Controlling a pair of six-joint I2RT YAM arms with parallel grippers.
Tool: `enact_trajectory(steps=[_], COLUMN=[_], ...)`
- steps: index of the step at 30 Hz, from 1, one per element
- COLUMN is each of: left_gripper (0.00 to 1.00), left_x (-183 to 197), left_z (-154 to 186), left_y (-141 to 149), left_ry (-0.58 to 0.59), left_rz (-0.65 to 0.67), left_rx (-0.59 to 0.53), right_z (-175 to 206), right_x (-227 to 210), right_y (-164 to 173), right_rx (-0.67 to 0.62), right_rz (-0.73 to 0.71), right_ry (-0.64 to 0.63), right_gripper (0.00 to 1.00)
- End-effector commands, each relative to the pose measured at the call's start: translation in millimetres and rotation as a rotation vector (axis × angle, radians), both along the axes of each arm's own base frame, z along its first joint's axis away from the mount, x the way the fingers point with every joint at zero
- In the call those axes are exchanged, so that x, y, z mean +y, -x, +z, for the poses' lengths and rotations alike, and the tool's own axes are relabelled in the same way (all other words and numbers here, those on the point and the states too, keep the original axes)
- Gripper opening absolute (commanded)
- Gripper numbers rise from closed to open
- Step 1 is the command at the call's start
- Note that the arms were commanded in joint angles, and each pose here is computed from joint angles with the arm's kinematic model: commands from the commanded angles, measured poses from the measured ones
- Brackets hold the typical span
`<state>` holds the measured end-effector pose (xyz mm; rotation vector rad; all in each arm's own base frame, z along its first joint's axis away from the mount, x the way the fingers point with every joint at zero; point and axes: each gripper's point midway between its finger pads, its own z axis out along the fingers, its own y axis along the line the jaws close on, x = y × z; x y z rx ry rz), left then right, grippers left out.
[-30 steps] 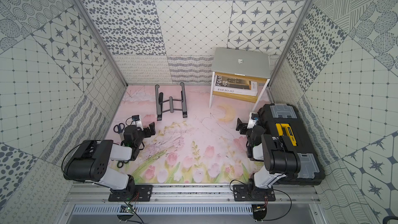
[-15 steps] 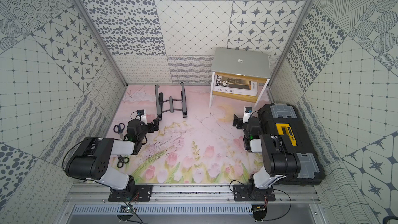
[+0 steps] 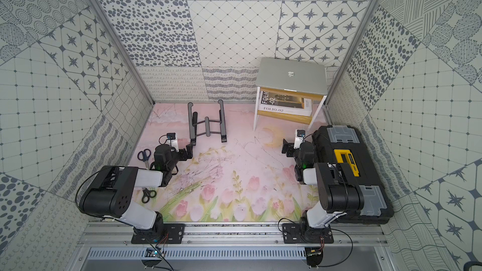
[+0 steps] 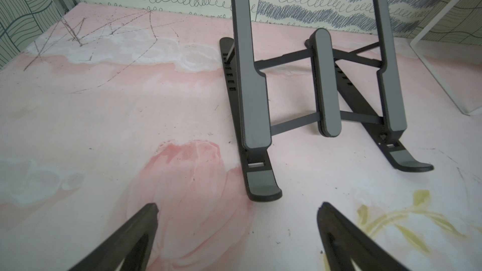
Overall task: Close the laptop lid and set it aside
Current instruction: Reset both arms
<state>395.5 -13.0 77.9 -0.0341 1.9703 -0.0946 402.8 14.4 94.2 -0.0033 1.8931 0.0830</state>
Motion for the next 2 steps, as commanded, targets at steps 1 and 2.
enact_trajectory(steps=[1,2], left_gripper=[0.99,0.99], left_x=[-5.3,-5.8], left_z=[1.7,2.4], left_y=[-2.0,-2.3], left_ry=[-0.005,-0.005], left_rz=[-0.032,-0.033], left_rx=[-0.005,-0.007], right_z=[13.6,12.9], right_x=[-1.5,-1.6], right_y=[-4.4,-3.6], right_rx=[-0.046,-0.045], right_rz=[-0.007,-0.007], right_ry=[0.008,0.008], right_gripper=[0.97,0.97])
